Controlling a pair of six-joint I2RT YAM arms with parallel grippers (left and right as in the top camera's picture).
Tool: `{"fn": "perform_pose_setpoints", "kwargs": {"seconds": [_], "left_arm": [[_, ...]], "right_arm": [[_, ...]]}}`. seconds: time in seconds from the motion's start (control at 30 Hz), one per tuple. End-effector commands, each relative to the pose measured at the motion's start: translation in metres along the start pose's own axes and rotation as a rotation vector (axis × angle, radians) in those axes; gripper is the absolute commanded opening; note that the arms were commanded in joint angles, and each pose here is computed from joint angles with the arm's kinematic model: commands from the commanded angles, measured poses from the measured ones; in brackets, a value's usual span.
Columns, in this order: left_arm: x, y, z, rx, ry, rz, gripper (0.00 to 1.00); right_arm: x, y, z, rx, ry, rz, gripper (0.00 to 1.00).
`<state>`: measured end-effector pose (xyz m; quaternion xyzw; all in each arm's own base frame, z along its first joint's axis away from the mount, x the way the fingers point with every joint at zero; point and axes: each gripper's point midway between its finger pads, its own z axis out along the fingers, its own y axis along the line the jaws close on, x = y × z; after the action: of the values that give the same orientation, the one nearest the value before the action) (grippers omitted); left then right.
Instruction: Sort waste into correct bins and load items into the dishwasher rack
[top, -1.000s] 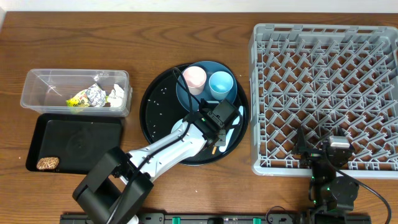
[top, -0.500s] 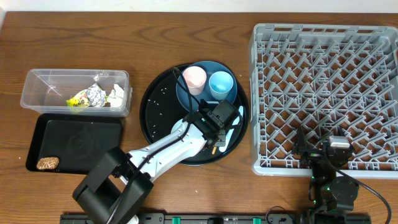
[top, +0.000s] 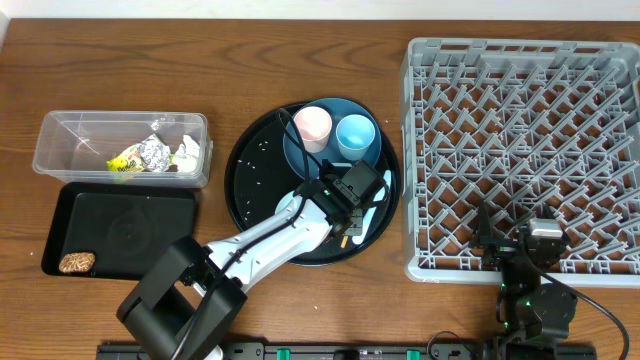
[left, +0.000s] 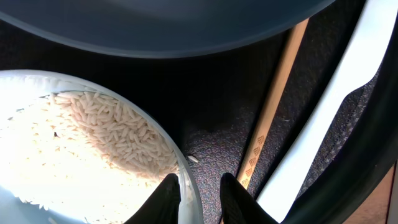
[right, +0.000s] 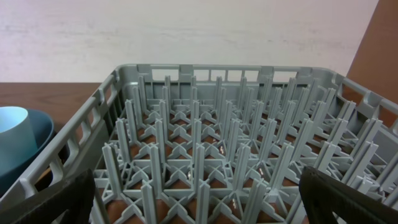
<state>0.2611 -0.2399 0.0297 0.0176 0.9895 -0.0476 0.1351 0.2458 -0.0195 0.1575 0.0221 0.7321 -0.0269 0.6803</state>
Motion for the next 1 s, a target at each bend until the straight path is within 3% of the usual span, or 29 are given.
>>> {"fn": "perform_pose_setpoints", "kwargs": {"seconds": [0.0, 0.6, 0.9, 0.97], "left_arm": [[0.0056, 0.0086, 0.0063, -0.039, 0.008, 0.005, 0.25], [0.0046, 0.0095, 0.0063, -0.044, 0.003, 0.005, 0.33], [0.0020, 0.0122, 0.0061, -0.060, -0.013, 0.005, 0.32], [0.0020, 0.0122, 0.0061, -0.060, -0.013, 0.005, 0.26]], "right_arm": [[0.0015, 0.0026, 0.0001, -0.011, 0.004, -0.009, 0.99], [0.0015, 0.0026, 0.0001, -0.011, 0.004, -0.009, 0.99], [0.0015, 0.0026, 0.0001, -0.011, 0.004, -0.009, 0.99], [0.0015, 0.0026, 0.0001, -0.011, 0.004, -0.009, 0.99]]}}
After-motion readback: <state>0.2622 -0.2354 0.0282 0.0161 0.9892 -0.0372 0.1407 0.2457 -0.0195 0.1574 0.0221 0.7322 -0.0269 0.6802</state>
